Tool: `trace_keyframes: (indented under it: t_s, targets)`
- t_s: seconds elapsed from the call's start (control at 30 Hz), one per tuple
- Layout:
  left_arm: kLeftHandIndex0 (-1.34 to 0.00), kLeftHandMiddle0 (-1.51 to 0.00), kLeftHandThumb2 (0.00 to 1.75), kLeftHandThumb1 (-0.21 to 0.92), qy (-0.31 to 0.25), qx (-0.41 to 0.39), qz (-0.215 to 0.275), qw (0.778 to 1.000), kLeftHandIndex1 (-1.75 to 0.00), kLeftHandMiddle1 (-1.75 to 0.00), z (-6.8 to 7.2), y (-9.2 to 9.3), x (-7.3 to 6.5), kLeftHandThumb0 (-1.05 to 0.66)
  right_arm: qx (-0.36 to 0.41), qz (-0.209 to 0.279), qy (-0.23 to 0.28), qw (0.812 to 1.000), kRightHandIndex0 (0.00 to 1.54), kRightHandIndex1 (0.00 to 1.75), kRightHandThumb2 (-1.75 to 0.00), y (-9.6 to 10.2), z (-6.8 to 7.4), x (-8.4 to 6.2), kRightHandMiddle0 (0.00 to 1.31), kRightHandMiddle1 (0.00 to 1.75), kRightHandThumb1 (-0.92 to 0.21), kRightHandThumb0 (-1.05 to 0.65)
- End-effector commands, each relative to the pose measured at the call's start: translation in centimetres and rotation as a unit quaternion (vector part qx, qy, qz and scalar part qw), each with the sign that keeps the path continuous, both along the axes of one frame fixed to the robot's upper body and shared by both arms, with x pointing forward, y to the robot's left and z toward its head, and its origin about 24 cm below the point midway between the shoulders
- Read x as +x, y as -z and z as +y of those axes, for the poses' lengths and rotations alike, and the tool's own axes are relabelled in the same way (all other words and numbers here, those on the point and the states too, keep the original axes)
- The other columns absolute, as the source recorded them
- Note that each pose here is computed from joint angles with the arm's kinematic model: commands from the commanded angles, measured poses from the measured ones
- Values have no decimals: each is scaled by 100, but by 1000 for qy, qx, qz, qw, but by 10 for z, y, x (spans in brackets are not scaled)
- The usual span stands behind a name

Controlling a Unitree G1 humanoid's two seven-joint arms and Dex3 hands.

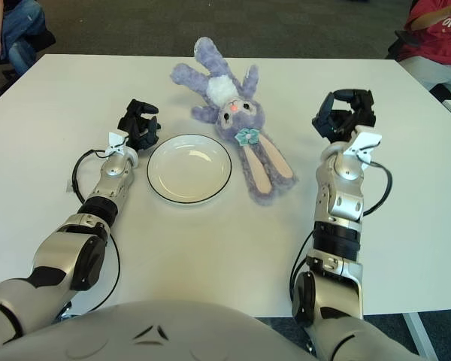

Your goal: Put the doll into the plate.

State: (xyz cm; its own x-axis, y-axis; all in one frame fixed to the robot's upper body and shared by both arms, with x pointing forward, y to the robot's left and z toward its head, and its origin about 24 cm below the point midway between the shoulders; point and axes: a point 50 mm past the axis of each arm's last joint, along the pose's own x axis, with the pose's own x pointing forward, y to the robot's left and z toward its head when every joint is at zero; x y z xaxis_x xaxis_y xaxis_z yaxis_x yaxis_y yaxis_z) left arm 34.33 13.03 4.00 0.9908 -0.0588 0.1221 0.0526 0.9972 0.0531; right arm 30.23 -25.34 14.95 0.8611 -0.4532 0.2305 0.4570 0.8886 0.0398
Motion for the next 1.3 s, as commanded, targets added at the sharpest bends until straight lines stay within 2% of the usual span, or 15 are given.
trace_keyframes:
  t_s: [0.0, 0.4, 0.53, 0.63, 0.67, 0.7, 0.77, 0.8, 0.87, 0.97, 1.07, 1.1, 1.2, 1.23, 1.27]
  targets:
    - [-27, -29, 85, 68, -5, 5, 30, 1000, -170, -170, 1, 16, -9, -1, -36, 3, -23, 999, 28, 171, -87, -15, 5, 2, 26, 171, -67, -1]
    - [-27, -29, 85, 68, -3, 0, 31, 1000, -170, -170, -1, 16, -9, -1, -125, 50, -67, 989, 22, 174, -81, -24, 17, 13, 20, 174, -74, -1]
    - [-27, -29, 86, 68, -2, -4, 32, 999, -170, -170, -1, 16, -9, -1, -188, 72, -70, 977, 20, 175, -77, -27, 21, 15, 18, 174, -77, -1]
    - [-27, -29, 86, 68, -1, -4, 33, 999, -170, -170, -1, 16, -9, -1, -263, 81, -67, 959, 17, 175, -70, -30, 24, 19, 15, 174, -82, -1]
    - [-27, -29, 86, 68, 0, -4, 33, 999, -170, -170, -1, 16, -9, -1, -279, 84, -66, 954, 49, 175, -64, -31, 25, 20, 16, 174, -86, -13]
    - [-27, -29, 86, 68, 0, -4, 33, 999, -170, -170, -1, 16, -9, -1, -303, 86, -65, 947, 60, 175, -61, -32, 25, 22, 17, 174, -87, -17]
    - [-27, -29, 86, 68, 0, -4, 32, 999, -170, -170, -2, 16, -9, -1, -343, 88, -60, 933, 85, 175, -54, -34, 26, 25, 9, 154, -89, -44]
    - [-27, -29, 86, 68, 0, -4, 32, 999, -170, -170, -2, 16, -9, -1, -359, 88, -58, 927, 91, 175, -51, -34, 26, 26, 6, 143, -90, -56]
    - [-27, -29, 86, 68, 0, -4, 31, 1000, -170, -170, -2, 16, -9, -1, -384, 87, -55, 918, 95, 175, -48, -36, 27, 28, 3, 134, -91, -67]
    - [-27, -29, 86, 68, 1, -4, 30, 1000, -170, -170, -2, 16, -9, -1, -414, 89, -55, 904, 97, 175, -48, -38, 29, 30, 1, 122, -92, -77]
    - [-27, -29, 86, 68, 1, -3, 29, 1000, -170, -170, -2, 16, -10, -1, -441, 93, -63, 890, 94, 175, -49, -40, 34, 32, 0, 112, -92, -83]
    - [-27, -29, 86, 68, 1, -1, 28, 1000, -170, -170, -2, 16, -10, -1, -452, 97, -67, 884, 78, 173, -51, -40, 35, 32, 0, 107, -92, -84]
    - [-27, -29, 86, 67, 2, 1, 28, 1000, -170, -170, -2, 16, -10, -1, -472, 104, -75, 872, 55, 162, -54, -40, 36, 33, 0, 101, -92, -88]
    - [-27, -29, 86, 67, 3, 3, 28, 1000, -170, -170, -2, 16, -10, -1, -486, 108, -79, 864, 50, 159, -55, -39, 37, 34, 0, 100, -92, -89]
    - [-27, -29, 86, 67, 3, 5, 27, 1000, -170, -170, -2, 16, -10, -1, -502, 111, -82, 854, 38, 151, -56, -39, 38, 35, 0, 98, -92, -91]
